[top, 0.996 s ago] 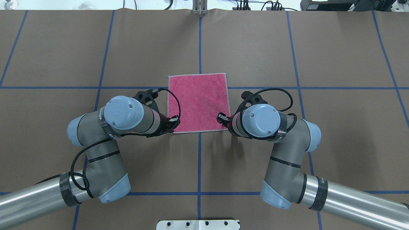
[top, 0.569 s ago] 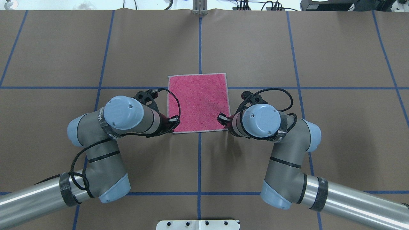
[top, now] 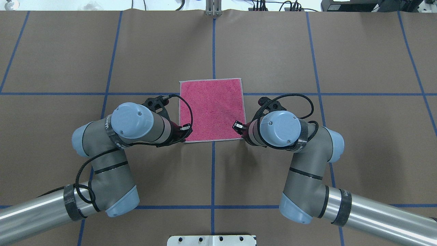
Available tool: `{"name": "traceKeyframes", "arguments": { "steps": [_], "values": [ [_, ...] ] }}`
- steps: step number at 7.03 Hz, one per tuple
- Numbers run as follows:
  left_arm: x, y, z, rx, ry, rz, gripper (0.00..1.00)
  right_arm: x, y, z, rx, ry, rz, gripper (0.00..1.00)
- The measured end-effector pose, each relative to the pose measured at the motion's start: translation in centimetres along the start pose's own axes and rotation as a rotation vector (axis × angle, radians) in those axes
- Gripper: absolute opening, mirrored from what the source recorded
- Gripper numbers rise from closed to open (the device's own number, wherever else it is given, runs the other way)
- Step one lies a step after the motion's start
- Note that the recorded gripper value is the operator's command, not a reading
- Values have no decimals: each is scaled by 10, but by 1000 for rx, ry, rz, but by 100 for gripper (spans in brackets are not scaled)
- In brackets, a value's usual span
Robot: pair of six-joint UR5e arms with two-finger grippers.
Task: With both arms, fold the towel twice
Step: 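Close the right gripper on the towel corner while the left holds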
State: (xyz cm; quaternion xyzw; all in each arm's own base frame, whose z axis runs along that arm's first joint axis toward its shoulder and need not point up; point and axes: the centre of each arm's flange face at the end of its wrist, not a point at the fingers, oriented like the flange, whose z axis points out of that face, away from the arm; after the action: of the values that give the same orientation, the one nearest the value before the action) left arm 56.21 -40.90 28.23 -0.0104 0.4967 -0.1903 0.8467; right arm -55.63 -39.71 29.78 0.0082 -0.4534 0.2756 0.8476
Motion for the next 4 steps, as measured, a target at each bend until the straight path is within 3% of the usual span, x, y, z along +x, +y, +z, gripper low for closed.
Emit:
{"name": "traceKeyframes", "arguments": {
  "steps": [1,4],
  "values": [
    [0,0,0,0,1,0,0,1,-1,0,1,4,-1,79],
    [0,0,0,0,1,1,0,5,-1,4,4,19,-1,70]
  ]
}}
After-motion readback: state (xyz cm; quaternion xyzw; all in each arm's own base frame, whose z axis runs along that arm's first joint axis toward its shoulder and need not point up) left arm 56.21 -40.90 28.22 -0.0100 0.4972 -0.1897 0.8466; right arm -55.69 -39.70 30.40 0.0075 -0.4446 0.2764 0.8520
